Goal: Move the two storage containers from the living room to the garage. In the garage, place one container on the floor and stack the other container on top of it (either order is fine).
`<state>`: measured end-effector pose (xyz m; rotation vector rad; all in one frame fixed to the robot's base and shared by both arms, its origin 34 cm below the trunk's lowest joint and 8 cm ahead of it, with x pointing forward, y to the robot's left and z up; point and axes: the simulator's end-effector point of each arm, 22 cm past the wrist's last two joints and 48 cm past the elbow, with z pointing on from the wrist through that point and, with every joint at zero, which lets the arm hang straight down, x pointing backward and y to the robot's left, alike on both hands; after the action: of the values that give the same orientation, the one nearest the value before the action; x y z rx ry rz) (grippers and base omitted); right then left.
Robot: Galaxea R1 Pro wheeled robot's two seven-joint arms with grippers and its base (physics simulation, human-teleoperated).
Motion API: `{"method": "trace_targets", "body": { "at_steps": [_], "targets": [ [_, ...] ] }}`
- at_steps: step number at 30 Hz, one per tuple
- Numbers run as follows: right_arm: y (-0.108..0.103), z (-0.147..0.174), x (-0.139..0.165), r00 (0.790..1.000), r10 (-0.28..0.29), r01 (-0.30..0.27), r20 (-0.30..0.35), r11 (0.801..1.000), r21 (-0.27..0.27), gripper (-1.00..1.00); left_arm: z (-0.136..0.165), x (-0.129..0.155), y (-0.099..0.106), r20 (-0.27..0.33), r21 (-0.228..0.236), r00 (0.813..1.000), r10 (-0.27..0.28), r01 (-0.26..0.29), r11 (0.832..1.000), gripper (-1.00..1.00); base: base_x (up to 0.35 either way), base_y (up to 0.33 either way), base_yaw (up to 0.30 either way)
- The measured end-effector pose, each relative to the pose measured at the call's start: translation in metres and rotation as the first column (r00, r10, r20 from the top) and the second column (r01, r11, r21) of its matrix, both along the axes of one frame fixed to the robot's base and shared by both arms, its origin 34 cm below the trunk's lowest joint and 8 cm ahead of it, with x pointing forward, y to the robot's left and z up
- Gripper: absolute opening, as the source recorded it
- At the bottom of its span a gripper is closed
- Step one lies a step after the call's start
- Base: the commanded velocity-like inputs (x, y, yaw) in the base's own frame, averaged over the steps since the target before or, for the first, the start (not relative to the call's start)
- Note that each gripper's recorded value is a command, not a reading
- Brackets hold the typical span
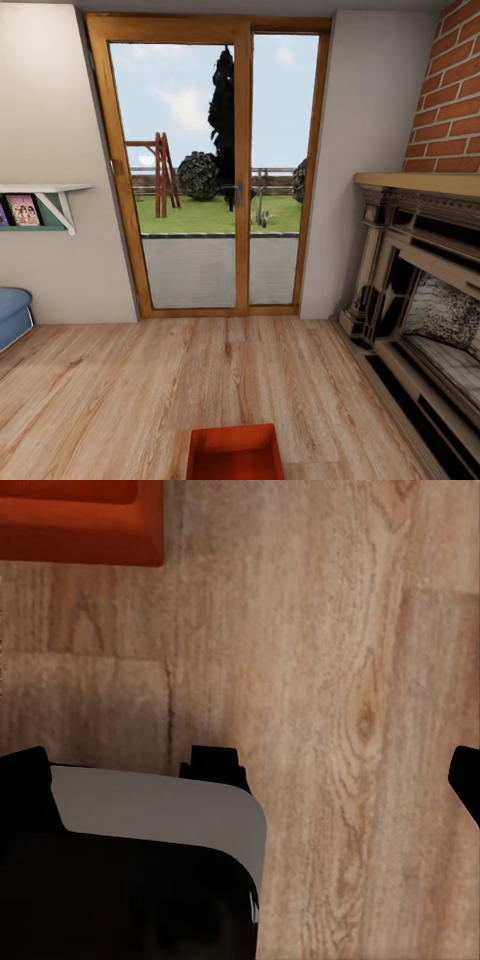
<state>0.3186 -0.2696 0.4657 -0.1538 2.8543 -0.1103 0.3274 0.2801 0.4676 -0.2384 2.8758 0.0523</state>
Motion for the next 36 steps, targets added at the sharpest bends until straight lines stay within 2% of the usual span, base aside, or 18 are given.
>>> {"method": "trace_targets", "body": {
  "at_steps": [36],
  "targets": [
    [0.003, -0.008, -0.017, 0.999, 0.005, -0.005, -0.046, 1.0, 0.002, 1.0, -0.007, -0.012, 0.002, -0.038, 0.006, 0.999, -0.018, 0.018, 1.0, 1.0, 0.0, 0.0, 0.005]
  ]
}}
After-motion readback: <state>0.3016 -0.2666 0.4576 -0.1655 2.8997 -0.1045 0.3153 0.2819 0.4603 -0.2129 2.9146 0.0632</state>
